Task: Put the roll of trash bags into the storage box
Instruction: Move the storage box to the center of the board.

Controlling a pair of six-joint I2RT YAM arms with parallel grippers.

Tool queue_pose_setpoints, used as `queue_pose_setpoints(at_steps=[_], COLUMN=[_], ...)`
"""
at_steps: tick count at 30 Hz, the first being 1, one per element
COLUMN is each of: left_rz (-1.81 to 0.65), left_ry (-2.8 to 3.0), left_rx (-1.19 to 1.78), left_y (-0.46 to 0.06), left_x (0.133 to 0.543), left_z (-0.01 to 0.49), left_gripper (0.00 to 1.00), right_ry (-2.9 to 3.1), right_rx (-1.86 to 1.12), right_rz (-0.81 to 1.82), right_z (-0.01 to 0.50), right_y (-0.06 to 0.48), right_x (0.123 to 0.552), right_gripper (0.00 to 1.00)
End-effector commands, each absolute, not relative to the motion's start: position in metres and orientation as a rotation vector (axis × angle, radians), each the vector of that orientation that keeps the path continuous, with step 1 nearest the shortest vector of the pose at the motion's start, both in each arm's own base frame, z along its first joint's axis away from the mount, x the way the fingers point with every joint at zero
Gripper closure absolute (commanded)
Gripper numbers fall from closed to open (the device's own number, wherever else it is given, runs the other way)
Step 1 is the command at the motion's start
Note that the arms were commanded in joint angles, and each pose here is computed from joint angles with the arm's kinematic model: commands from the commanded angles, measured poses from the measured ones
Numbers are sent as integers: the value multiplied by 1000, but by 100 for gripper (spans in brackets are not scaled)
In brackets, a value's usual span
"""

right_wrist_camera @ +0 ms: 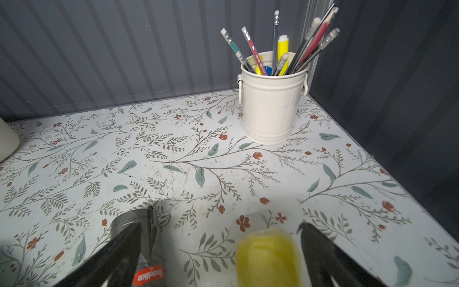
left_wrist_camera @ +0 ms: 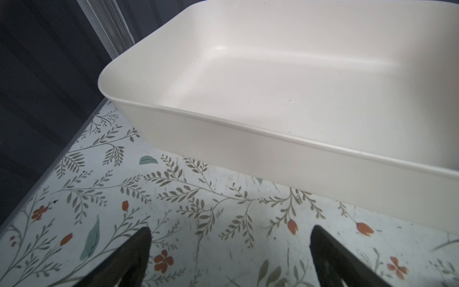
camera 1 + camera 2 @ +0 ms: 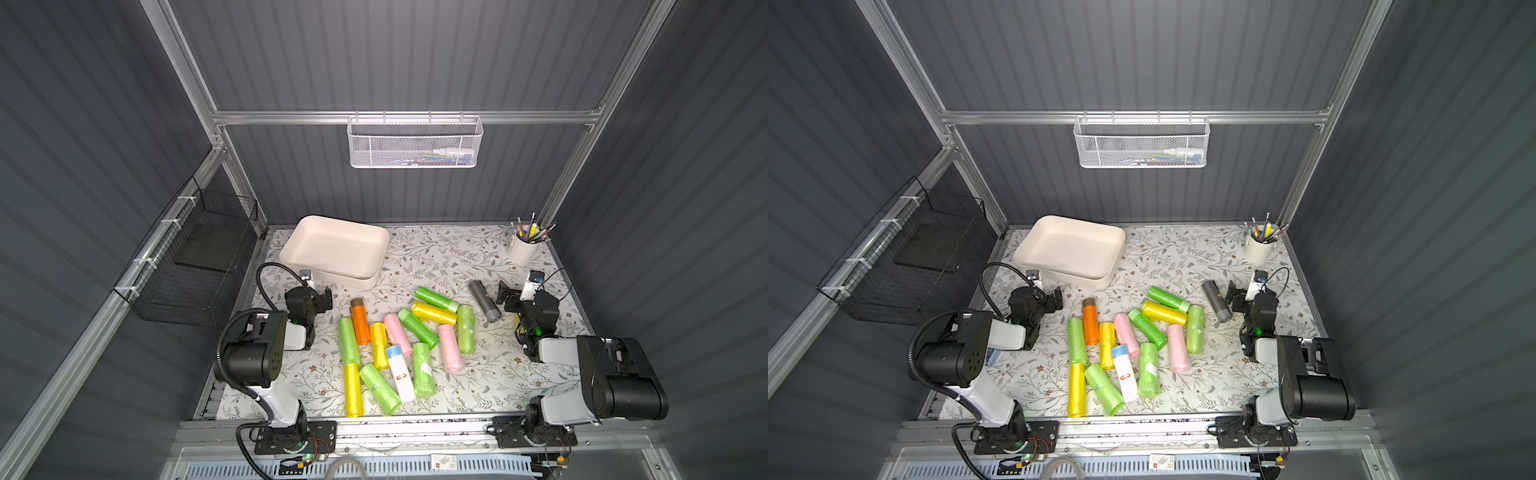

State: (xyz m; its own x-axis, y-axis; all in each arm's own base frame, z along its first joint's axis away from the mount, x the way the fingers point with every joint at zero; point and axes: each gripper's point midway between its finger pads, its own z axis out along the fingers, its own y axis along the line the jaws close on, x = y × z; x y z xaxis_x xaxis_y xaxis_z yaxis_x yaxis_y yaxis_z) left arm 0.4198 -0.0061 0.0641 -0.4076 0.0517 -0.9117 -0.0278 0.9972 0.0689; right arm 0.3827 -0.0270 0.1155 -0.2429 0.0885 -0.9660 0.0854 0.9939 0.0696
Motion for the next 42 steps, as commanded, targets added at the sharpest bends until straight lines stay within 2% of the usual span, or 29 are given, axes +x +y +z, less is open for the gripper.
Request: queue_pose_setpoints(at_steps=[1, 8, 11, 15, 19, 21, 24, 27, 31, 36, 42], left_rz=[83, 81, 45, 144, 229, 157, 81, 0, -38, -144, -263], left_ry=[1991, 1984, 2096, 2134, 2106, 2076, 2064, 2070, 2146, 2243, 2327], left_rx=[1, 30, 94, 47, 51, 50, 5, -47, -143, -147, -5], left_y=[-6, -10, -23, -20, -34, -50, -65, -73, -77, -101, -147], left_x=[420, 419, 422, 430, 425, 421, 415, 416, 425, 441, 451], left_z=[63, 68, 74, 78, 99, 112, 131, 144, 153, 160, 163], left_gripper=[0, 0, 0, 0, 0, 0, 0, 0, 0, 0, 0], right_ry=[1805, 1805, 1774, 1771, 1802, 1822, 1803, 1787, 1898, 1970, 2095], right_rx=[127, 127, 222, 240, 287, 286, 459, 637, 490, 485, 490], right_rz=[7, 1, -72, -102, -19, 25, -8, 65, 307, 377, 416], right_z=[120, 120, 126, 154, 176, 183, 193, 197, 203, 203, 194], right_y=[-28, -28, -43, -46, -39, -33, -51, -57, -9, 12, 24], right_x=[386, 385, 381, 375, 373, 373, 366, 358, 364, 366, 370], right_gripper=[1, 1, 1, 1, 1, 1, 1, 1, 1, 1, 1])
